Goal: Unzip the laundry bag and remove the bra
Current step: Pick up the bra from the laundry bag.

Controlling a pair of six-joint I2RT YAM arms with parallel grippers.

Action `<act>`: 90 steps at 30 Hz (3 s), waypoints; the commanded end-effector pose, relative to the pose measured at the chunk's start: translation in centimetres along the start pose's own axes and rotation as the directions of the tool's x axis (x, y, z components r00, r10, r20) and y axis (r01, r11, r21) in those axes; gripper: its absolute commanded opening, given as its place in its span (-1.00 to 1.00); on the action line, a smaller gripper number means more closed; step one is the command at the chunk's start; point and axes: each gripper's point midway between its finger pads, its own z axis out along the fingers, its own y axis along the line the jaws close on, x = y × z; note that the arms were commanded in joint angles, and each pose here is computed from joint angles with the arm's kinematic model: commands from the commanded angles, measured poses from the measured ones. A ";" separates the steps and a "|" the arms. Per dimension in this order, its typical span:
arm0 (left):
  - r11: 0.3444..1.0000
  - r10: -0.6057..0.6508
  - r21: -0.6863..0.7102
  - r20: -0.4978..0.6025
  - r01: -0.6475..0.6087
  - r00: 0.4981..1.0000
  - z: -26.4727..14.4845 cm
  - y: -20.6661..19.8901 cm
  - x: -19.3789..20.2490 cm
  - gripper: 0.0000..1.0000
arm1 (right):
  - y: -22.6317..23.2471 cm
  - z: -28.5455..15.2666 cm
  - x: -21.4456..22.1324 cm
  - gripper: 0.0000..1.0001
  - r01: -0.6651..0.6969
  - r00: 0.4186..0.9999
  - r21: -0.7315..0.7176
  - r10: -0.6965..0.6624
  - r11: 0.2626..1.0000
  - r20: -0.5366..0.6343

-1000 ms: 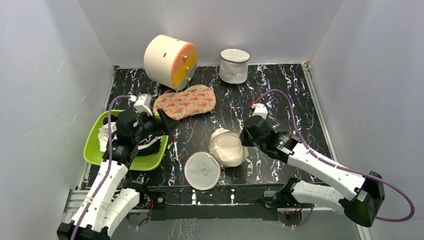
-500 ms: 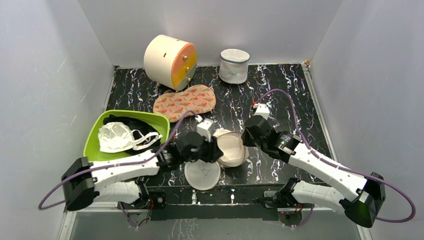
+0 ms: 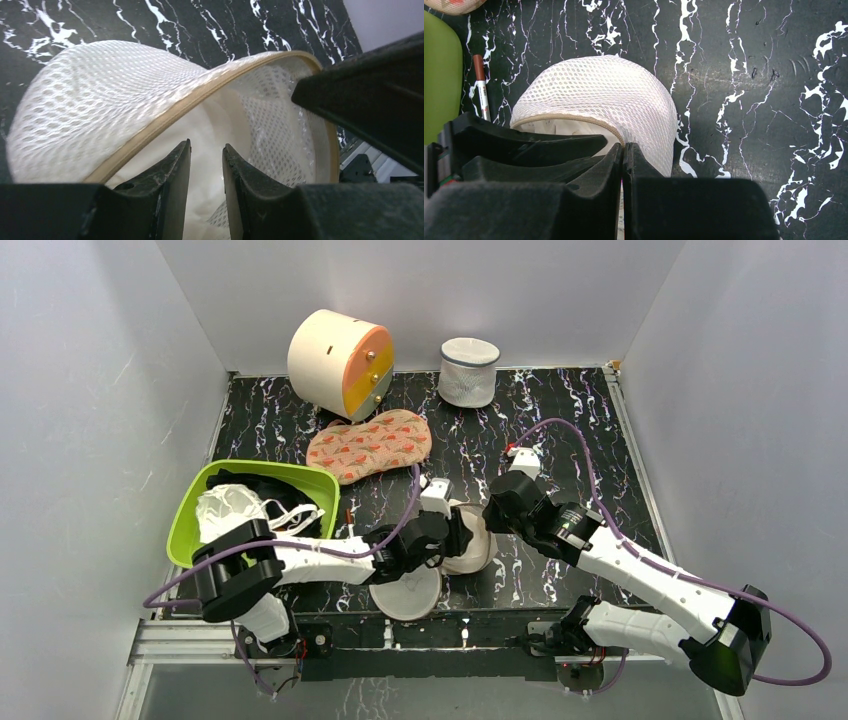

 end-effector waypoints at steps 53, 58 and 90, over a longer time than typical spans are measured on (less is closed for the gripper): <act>0.984 0.140 0.114 -0.039 -0.135 0.989 -1.1 -3.1 -1.2 -1.00 | -0.3 0.7 1.0 -1.00 -0.053 0.998 -0.019 0.053 0.998 0.013; 0.977 0.154 0.147 0.024 -0.156 0.988 -3.0 -3.4 -3.0 -1.00 | -0.2 0.8 0.9 -1.00 -0.050 0.999 -0.017 0.050 0.999 0.017; 0.925 0.285 0.120 0.405 -0.359 0.869 -15.2 -9.9 -22.9 -1.00 | -3.0 0.5 0.3 -1.00 -0.094 0.992 0.102 0.085 0.990 0.092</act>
